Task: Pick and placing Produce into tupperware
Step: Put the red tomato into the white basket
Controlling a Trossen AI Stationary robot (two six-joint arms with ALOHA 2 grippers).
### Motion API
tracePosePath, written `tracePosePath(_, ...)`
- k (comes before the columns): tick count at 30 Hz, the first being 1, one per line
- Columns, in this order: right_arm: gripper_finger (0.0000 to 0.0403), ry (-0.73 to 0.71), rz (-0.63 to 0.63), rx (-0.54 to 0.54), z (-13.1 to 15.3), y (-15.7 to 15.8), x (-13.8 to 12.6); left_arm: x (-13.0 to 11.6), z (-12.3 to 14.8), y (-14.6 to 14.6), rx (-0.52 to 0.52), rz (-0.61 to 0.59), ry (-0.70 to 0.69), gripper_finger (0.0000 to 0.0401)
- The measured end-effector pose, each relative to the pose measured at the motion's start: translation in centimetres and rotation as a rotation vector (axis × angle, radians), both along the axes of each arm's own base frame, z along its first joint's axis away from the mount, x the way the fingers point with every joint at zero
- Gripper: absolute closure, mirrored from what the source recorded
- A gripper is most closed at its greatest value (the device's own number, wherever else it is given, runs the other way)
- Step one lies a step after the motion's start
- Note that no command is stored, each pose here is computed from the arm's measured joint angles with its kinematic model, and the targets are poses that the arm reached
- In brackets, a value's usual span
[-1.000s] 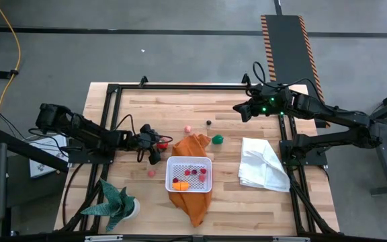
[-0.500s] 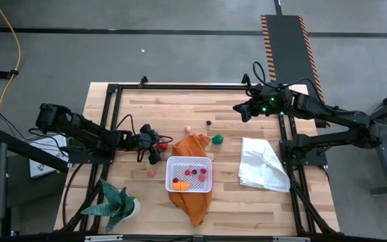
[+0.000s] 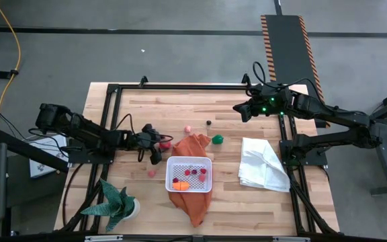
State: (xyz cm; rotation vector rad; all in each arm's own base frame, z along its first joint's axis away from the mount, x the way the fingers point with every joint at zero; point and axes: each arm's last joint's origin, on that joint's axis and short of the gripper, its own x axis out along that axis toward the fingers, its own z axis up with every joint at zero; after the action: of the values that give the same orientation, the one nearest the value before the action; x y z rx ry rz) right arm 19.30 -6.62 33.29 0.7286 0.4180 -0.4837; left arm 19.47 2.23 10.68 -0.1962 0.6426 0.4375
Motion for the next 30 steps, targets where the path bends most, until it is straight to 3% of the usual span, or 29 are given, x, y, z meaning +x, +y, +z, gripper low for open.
tracePosePath(11,0.0340,0.000,0.000,0.000,0.00,0.00,0.00,0.10,-0.04,-0.01,0.027,-0.036,0.115,0.0126)
tracePosePath(22,0.0340,0.000,0.000,-0.001,0.00,0.00,0.00,0.02,-0.12,-0.02,0.025,-0.037,0.128,0.0127)
tracePosePath(30,0.0340,0.000,0.000,-0.001,0.00,0.00,0.00,0.02,-0.12,-0.01,0.025,-0.037,0.128,0.0177)
